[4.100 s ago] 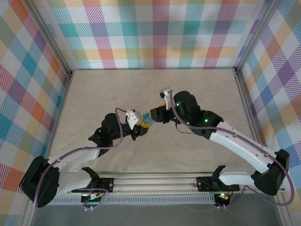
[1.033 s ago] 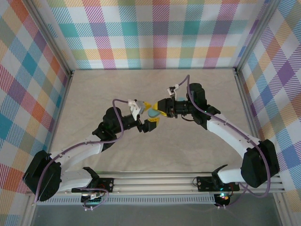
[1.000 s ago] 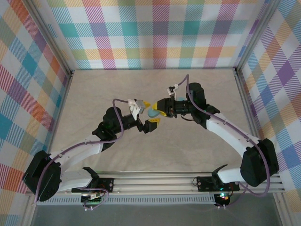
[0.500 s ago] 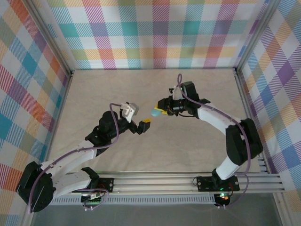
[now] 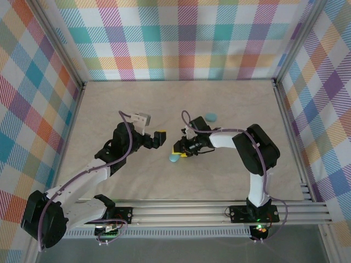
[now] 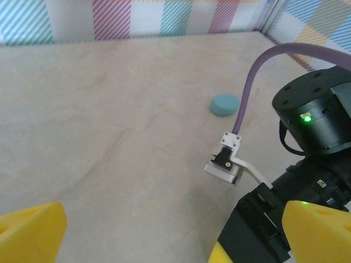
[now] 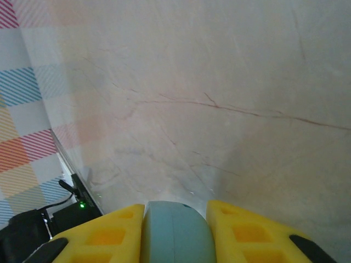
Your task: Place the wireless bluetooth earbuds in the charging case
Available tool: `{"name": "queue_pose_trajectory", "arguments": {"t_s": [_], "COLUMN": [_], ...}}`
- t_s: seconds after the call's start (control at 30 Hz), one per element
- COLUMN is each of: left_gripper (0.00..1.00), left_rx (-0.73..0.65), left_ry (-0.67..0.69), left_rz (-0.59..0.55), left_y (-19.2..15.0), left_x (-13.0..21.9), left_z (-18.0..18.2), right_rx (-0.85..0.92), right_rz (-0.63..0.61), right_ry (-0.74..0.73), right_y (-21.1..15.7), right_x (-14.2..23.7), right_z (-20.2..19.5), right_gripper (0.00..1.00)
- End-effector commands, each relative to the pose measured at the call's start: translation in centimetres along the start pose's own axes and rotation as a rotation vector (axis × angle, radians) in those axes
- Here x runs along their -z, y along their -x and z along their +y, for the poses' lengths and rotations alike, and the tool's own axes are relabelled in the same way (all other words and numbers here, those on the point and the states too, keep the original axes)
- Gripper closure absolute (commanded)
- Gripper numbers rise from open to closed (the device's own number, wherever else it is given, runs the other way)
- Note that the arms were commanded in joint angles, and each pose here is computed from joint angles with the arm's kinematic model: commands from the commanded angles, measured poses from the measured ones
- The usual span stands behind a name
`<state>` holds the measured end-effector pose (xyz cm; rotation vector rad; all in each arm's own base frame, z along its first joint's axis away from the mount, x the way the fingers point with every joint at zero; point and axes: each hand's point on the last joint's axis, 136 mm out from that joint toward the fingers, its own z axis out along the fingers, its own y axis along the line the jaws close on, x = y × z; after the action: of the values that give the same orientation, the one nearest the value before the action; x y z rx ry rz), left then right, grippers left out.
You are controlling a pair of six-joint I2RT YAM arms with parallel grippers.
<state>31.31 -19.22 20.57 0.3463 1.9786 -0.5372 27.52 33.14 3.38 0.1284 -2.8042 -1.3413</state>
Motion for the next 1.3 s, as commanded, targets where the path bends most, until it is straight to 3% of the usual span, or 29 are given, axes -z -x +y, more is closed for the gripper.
{"name": "queue_pose_trajectory", "arguments": {"t_s": [0.0, 0.23, 0.37, 0.6, 0.77, 0.93, 1.03, 1.2, 1.27], "left_gripper": [0.00, 0.00, 0.00, 0.00, 0.00, 0.00, 0.00, 0.00, 0.00], "left_rx": [0.055, 0.061, 0.046, 0.055, 0.043, 0.030, 0.024, -0.064, -0.141], "left_ry": [0.022, 0.035, 0.051, 0.094, 0.198, 0.197, 0.218, 0.362, 0.405], "left_rz": [0.050, 0.002, -0.017, -0.084, -0.044, 0.014, -0.015, -0.073, -0.057], "left_y": [-1.1, -0.3, 0.2, 0.9, 0.0, -1.1, -0.7, 0.3, 0.1], "left_x": [-0.1, 1.1, 2.0, 4.4, 5.2, 4.1, 3.6, 3.8, 3.7], "left_z": [0.6, 0.8, 0.9, 1.6, 3.4, 3.5, 3.9, 6.5, 7.4], "right_rx": [0.048, 0.079, 0.099, 0.145, 0.219, 0.294, 0.328, 0.403, 0.403], "right_rz": [-0.009, -0.027, -0.039, -0.083, -0.161, -0.309, -0.432, -0.735, -0.844], "right_ry": [-0.037, -0.172, -0.215, -0.286, -0.368, -0.492, -0.606, -0.846, -0.928], "right_y": [-0.1, 0.0, 0.3, 0.7, 1.5, 3.0, 4.1, 6.6, 7.5], "right_x": [0.0, 1.4, 2.2, 4.5, 7.4, 12.2, 16.4, 24.1, 26.9], "right_z": [-0.9, -1.9, -1.9, -1.1, -0.3, -0.2, -1.0, -3.9, -5.4], "right_gripper": [0.94, 0.66, 0.57, 0.47, 0.45, 0.37, 0.26, 0.00, 0.00]}}
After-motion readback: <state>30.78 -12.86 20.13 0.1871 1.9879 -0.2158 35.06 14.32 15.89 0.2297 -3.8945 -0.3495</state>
